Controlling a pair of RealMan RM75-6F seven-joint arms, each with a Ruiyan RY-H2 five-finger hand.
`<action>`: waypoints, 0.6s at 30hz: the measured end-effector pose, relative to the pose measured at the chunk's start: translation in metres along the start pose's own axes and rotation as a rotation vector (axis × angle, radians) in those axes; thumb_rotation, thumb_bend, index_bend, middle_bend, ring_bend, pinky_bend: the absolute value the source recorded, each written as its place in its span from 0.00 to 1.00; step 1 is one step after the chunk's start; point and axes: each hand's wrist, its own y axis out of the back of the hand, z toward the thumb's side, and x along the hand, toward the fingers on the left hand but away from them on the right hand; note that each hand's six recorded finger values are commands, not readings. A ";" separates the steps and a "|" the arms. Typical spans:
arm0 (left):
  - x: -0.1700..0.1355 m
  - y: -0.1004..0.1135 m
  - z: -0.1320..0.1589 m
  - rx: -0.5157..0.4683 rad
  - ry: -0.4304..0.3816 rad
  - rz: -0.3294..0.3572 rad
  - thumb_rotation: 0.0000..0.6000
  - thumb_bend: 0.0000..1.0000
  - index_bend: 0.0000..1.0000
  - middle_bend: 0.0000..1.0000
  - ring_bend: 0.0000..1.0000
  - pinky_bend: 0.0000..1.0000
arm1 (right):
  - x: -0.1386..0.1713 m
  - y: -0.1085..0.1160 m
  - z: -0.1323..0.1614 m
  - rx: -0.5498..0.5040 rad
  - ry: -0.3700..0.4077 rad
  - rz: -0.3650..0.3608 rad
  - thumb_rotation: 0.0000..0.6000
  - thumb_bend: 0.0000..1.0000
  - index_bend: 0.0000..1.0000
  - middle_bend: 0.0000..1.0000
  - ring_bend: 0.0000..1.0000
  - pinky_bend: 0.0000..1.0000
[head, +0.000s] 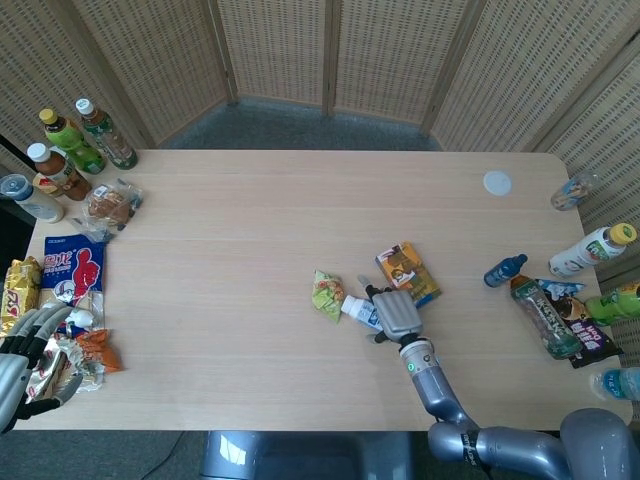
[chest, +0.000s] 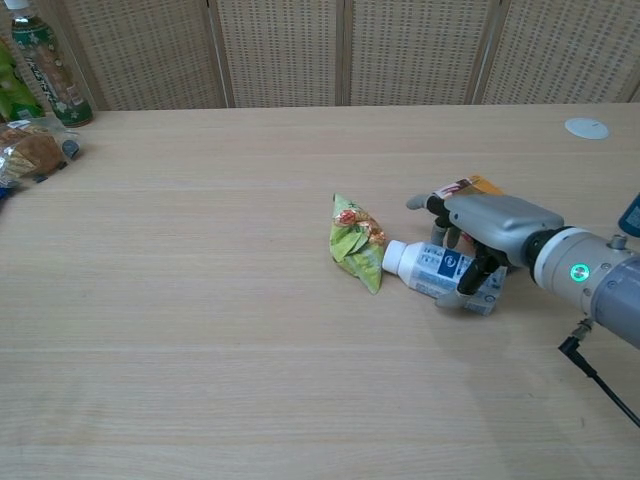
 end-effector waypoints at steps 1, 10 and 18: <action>0.000 0.000 0.000 -0.001 0.000 0.000 1.00 0.35 0.05 0.06 0.00 0.00 | 0.000 0.001 0.000 -0.002 0.003 -0.005 1.00 0.00 0.09 0.51 0.43 0.63; 0.000 -0.001 -0.001 -0.001 0.004 -0.002 1.00 0.35 0.05 0.06 0.00 0.00 | -0.001 0.004 -0.002 -0.015 0.008 -0.030 1.00 0.04 0.44 0.82 0.77 0.88; -0.001 0.000 -0.001 0.002 0.007 -0.002 1.00 0.35 0.05 0.06 0.00 0.00 | -0.002 0.022 -0.006 -0.033 0.020 -0.069 1.00 0.07 0.56 0.95 0.90 0.98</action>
